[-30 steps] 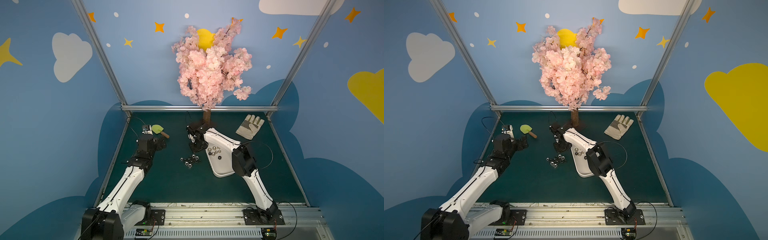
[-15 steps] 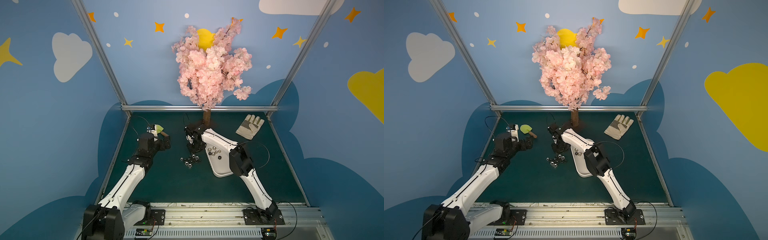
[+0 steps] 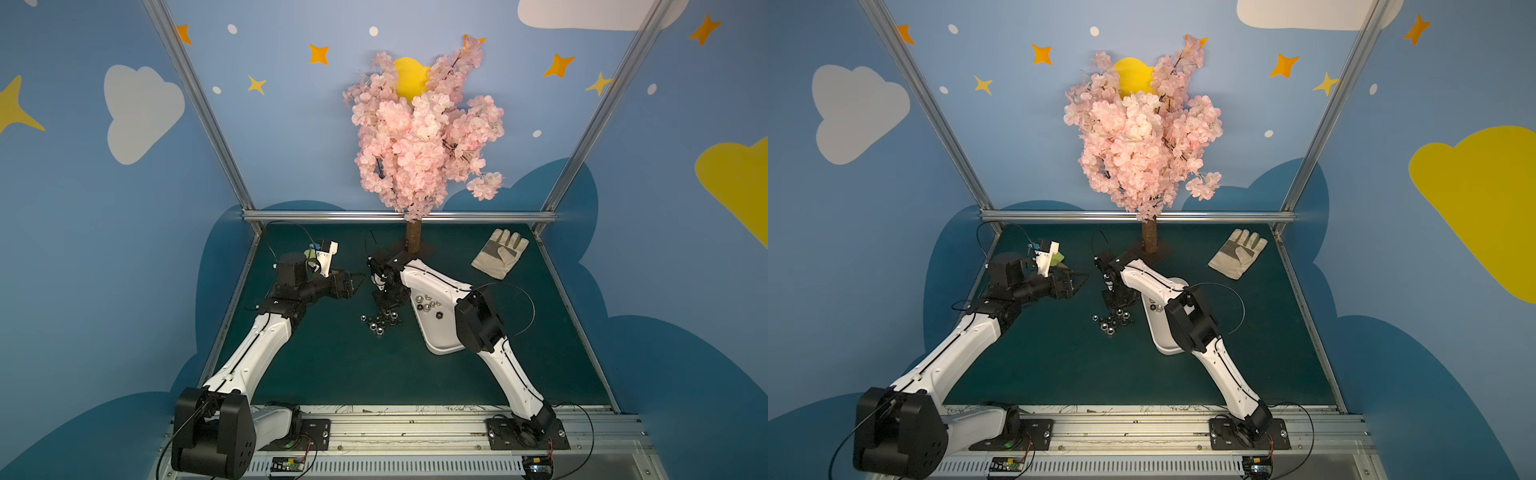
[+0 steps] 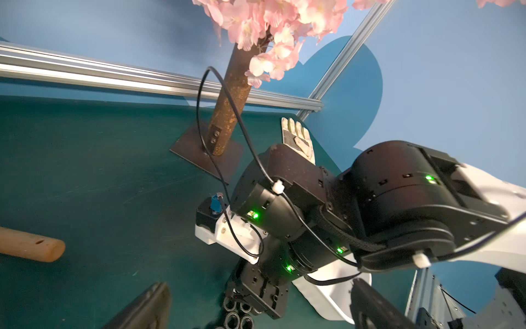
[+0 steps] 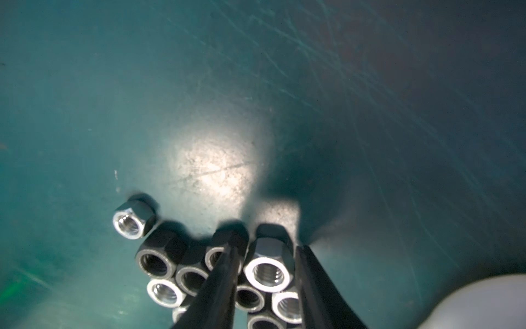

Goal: Put the nuts on the desktop into the storage box
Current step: Pick up the nut from the center of the board.

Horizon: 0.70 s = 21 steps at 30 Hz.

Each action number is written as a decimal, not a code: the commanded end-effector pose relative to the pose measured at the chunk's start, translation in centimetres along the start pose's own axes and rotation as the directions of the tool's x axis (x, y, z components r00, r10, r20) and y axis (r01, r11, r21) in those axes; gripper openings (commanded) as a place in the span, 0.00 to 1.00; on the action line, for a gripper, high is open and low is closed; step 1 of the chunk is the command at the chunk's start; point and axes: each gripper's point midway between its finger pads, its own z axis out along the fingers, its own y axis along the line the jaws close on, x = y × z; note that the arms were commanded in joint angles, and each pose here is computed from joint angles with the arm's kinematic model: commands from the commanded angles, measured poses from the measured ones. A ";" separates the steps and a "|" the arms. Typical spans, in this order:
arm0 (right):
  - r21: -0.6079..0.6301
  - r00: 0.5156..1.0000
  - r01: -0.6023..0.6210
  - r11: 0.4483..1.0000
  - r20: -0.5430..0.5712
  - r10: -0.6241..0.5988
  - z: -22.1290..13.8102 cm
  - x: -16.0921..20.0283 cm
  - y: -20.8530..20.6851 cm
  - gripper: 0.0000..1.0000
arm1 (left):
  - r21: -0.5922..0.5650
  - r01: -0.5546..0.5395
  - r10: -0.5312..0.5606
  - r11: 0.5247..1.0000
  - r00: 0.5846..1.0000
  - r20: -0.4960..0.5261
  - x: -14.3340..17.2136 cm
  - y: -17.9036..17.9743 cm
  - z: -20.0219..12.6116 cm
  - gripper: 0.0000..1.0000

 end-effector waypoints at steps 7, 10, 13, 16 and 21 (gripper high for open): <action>0.091 0.992 0.010 0.996 -0.129 0.002 2.2 4.9 -1.6 0.38 | 0.021 -0.028 0.028 0.999 0.999 0.016 -1.0 -0.9 -0.5 1.00; 0.096 0.992 0.013 0.995 -0.127 -0.001 1.9 5.2 -2.0 0.38 | 0.012 -0.029 0.029 1.000 0.999 0.019 -1.0 -0.8 -0.6 1.00; 0.098 0.993 0.013 0.995 -0.121 -0.001 1.6 5.5 -2.3 0.38 | 0.010 -0.024 0.024 1.000 1.000 0.014 -0.8 -0.6 -0.4 1.00; 0.101 0.992 0.010 0.995 -0.122 0.003 1.5 5.9 -2.8 0.38 | 0.007 -0.026 0.026 1.000 1.000 0.014 -0.8 -0.5 -0.4 1.00; 0.107 0.994 0.008 0.994 -0.113 0.004 1.2 5.6 -3.5 0.38 | -0.005 -0.035 0.035 0.999 0.999 0.020 -0.9 -0.6 -0.6 1.00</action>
